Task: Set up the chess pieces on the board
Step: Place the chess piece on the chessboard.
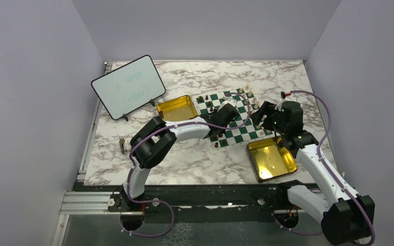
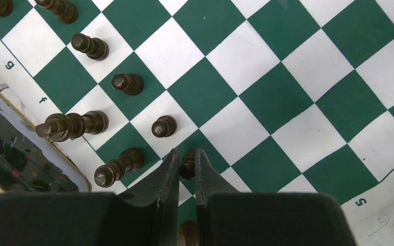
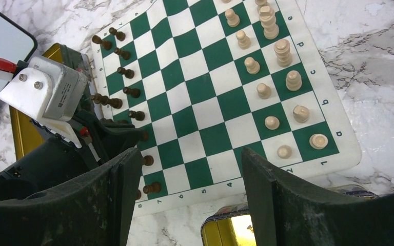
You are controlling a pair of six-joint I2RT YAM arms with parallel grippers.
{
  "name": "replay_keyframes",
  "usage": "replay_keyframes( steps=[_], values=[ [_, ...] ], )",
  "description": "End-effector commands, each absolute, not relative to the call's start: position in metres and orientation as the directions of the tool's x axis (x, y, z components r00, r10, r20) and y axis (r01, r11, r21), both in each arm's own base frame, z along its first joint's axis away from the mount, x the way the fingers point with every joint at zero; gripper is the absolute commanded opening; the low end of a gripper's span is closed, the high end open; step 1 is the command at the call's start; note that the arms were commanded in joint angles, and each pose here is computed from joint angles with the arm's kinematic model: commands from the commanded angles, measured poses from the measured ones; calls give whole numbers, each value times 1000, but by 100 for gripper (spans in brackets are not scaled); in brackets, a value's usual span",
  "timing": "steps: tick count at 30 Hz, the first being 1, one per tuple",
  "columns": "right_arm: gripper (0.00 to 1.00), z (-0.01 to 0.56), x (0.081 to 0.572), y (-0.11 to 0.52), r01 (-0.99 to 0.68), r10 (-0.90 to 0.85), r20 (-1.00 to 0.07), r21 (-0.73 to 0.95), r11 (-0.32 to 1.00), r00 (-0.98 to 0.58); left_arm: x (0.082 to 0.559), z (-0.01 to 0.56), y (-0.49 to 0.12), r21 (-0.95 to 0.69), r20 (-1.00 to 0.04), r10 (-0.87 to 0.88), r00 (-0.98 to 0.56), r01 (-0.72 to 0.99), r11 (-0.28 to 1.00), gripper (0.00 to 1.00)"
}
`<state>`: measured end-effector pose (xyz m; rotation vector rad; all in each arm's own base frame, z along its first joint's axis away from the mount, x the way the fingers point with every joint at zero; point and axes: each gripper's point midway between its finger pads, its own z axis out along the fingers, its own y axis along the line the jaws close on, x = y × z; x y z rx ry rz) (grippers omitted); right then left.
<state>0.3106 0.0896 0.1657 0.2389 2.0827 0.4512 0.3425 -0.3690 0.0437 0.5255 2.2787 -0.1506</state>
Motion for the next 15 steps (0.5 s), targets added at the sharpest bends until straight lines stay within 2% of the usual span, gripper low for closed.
replay_keyframes(
  steps=[1, 15],
  values=[
    [75, 168, 313, 93, -25, 356, -780, 428, 903, -514, 343, 58, -368, 68, -718, 341, -607, 427, 902, 13],
    [75, 167, 314, 91, -22, 352, -783, 422, 906, -514, 344, 53, -374, 61, -711, 346, -612, 436, 898, 15]
  ],
)
